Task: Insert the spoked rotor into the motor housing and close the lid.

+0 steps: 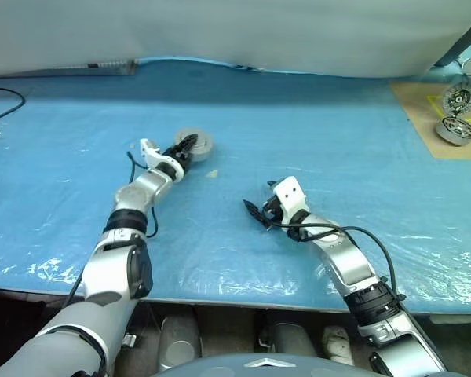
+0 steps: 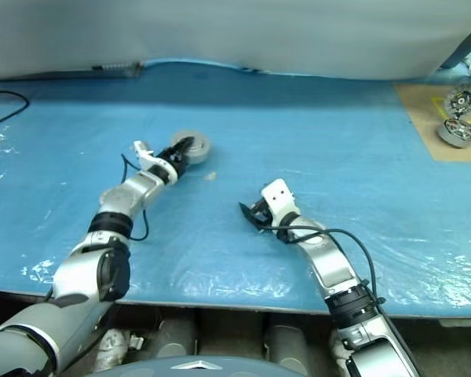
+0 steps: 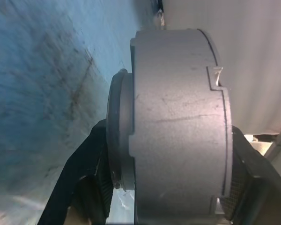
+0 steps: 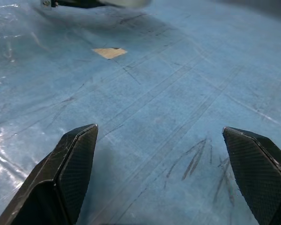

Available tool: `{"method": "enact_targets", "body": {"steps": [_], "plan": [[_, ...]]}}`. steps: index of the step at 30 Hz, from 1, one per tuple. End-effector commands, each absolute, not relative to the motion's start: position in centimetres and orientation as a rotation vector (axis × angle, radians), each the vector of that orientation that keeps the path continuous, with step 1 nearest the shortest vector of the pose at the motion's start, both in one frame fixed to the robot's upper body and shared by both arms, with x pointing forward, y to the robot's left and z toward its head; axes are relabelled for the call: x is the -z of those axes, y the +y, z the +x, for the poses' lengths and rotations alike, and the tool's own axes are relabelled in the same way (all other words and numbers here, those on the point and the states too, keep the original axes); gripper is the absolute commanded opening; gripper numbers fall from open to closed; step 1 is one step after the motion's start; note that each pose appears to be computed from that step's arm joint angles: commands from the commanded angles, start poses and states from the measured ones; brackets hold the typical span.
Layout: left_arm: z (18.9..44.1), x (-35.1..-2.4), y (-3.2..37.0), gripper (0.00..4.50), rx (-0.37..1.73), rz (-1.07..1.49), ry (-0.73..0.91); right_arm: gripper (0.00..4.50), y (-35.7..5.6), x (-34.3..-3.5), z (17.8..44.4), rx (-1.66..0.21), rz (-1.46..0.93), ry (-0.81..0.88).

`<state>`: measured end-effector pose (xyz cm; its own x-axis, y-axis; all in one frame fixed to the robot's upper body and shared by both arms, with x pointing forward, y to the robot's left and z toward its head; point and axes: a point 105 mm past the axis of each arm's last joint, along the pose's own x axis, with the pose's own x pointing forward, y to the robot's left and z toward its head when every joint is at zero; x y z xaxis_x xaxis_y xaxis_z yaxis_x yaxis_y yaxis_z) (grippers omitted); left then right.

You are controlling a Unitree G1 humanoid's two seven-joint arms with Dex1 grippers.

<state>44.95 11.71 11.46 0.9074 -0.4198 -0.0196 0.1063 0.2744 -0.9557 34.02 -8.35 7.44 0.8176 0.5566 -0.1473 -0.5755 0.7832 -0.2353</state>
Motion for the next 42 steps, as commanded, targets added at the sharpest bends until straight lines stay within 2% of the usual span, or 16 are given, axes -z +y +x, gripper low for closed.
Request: {"method": "enact_targets", "body": {"steps": [1, 9, 10, 14, 15, 19, 23, 25, 29, 35, 42], "plan": [[46.0, -13.1, 10.7, 2.4, 0.372, -1.201, 0.243, 4.5, -8.4, -8.9, 34.4, -0.586, -0.298, -0.019], [46.0, -10.6, 9.9, 2.4, 0.268, -1.126, 0.33, 4.5, -7.3, -8.5, 34.2, -0.605, -0.308, -0.024], [45.9, -10.2, 10.0, 3.12, 0.26, -1.12, 0.341, 4.5, -7.3, -8.5, 34.2, -0.604, -0.308, -0.023], [45.1, -8.6, 11.1, 4.36, 0.254, -1.099, 0.386, 4.5, -7.3, -8.6, 34.3, -0.598, -0.285, -0.015], [44.8, -8.2, 11.5, 4.46, 0.261, -1.091, 0.402, 4.5, -7.2, -8.6, 34.2, -0.6, -0.279, -0.013], [42.7, -6.3, 13.6, 4.46, 0.305, -1.005, 0.48, 4.5, -7.1, -8.6, 34.0, -0.609, -0.232, 0.005], [39.0, -5.2, 16.0, 4.46, 0.353, -0.83, 0.528, 4.5, -7.2, -8.4, 33.6, -0.616, -0.172, 0.029], [37.0, -5.5, 17.1, 4.46, 0.38, -0.715, 0.498, 4.5, -7.3, -8.2, 33.4, -0.618, -0.141, 0.046], [33.8, -6.9, 17.4, 4.46, 0.461, -0.38, 0.388, 4.5, -7.4, -7.9, 32.6, -0.664, -0.102, 0.075], [32.6, -10.6, 17.0, 4.46, 0.438, -0.038, 0.014, 4.5, -8.2, -9.1, 32.6, -0.608, -0.141, -0.019], [31.8, -10.0, 16.3, 4.46, 0.386, 0.073, -0.104, 4.5, -9.0, -9.1, 31.7, -0.548, -0.138, -0.083]]}}
